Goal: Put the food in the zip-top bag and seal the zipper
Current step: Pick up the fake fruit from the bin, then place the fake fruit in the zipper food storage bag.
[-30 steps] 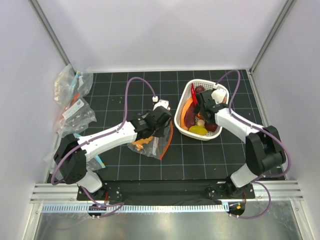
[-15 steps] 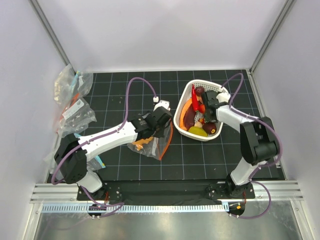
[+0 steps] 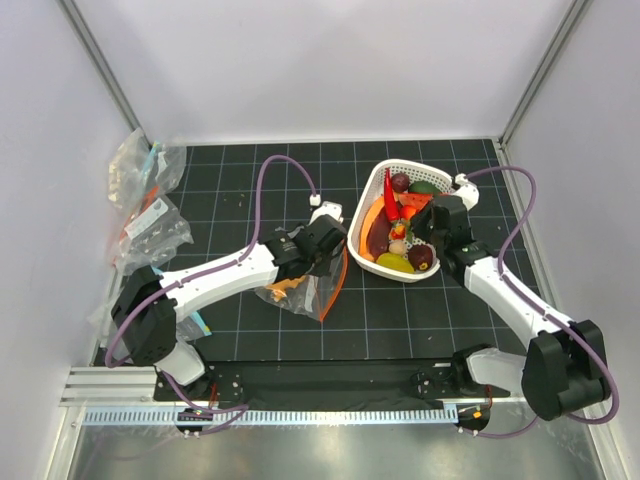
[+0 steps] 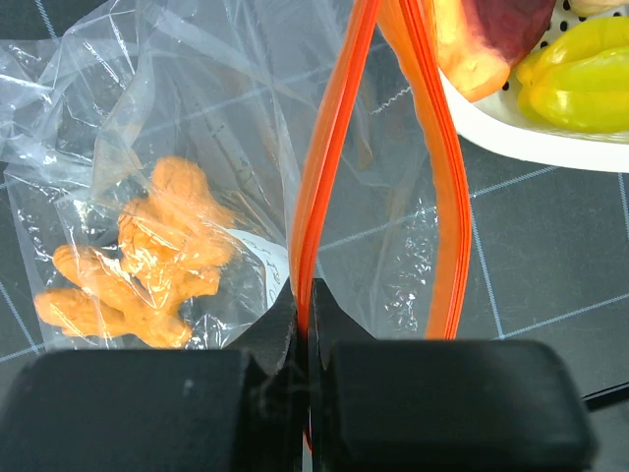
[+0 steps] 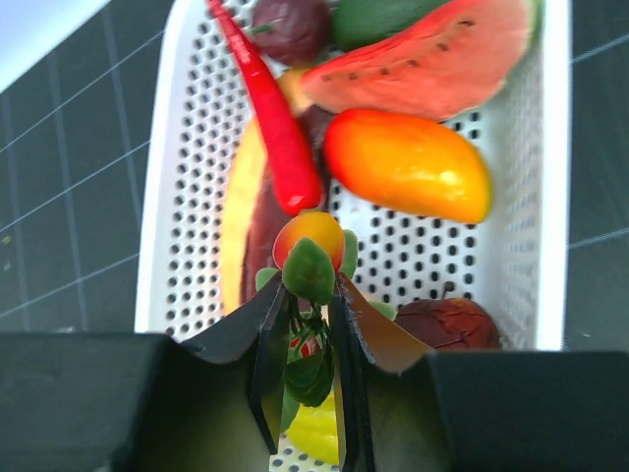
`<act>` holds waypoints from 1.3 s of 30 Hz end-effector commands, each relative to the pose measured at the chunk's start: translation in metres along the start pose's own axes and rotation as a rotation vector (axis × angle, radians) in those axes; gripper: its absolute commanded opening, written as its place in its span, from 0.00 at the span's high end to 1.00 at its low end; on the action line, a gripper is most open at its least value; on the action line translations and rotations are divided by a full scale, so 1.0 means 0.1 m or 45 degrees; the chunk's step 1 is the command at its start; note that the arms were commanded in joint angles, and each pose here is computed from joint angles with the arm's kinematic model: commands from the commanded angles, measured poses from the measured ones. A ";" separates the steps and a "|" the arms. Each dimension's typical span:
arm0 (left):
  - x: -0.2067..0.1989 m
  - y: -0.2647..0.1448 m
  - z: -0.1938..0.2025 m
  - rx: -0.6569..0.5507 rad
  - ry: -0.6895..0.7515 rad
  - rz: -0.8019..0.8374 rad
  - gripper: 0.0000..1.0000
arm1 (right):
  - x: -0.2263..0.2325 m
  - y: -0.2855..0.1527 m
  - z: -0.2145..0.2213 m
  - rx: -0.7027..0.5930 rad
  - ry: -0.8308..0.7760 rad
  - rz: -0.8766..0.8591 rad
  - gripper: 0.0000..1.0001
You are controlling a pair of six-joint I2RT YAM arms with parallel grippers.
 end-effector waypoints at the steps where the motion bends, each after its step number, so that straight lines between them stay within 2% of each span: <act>1: -0.04 -0.09 -0.13 -0.067 -0.013 0.015 1.00 | 0.17 -0.10 -0.14 -0.120 -0.007 -0.242 0.72; 7: -0.05 -0.09 -0.13 -0.064 -0.012 0.025 1.00 | 0.42 -0.33 -0.12 -0.143 -0.079 -0.665 0.78; 12: -0.05 -0.13 -0.14 -0.071 -0.022 0.051 1.00 | 0.60 -0.69 -0.13 -0.330 -0.177 -0.944 0.79; 15: -0.04 -0.18 -0.14 -0.094 -0.038 0.086 1.00 | 0.77 -0.88 -0.01 -0.361 -0.298 -1.148 0.79; 18: -0.02 -0.19 -0.16 -0.091 -0.057 0.122 1.00 | 0.88 -0.97 0.04 -0.380 -0.340 -1.281 0.79; 21: 0.03 -0.20 -0.20 -0.075 -0.094 0.148 1.00 | 1.04 -1.00 0.16 -0.315 -0.377 -1.411 0.79; 29: 0.16 -0.23 -0.23 -0.057 -0.206 0.271 1.00 | 1.13 -0.83 0.36 -0.220 -0.397 -1.374 0.80; 39: 0.13 -0.32 -0.23 -0.057 -0.215 0.381 1.00 | 1.35 -0.61 0.60 -0.066 -0.419 -1.347 0.82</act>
Point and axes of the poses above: each gripper's point midway between its finger pads, its own y axis out along the fingers, its own x axis along the line the jaws close on, z = x × y, the point moved 10 cm from there along -y, back along the fingers, and after that the axes turned 9 degrees about -y, right-handed, at the moved point
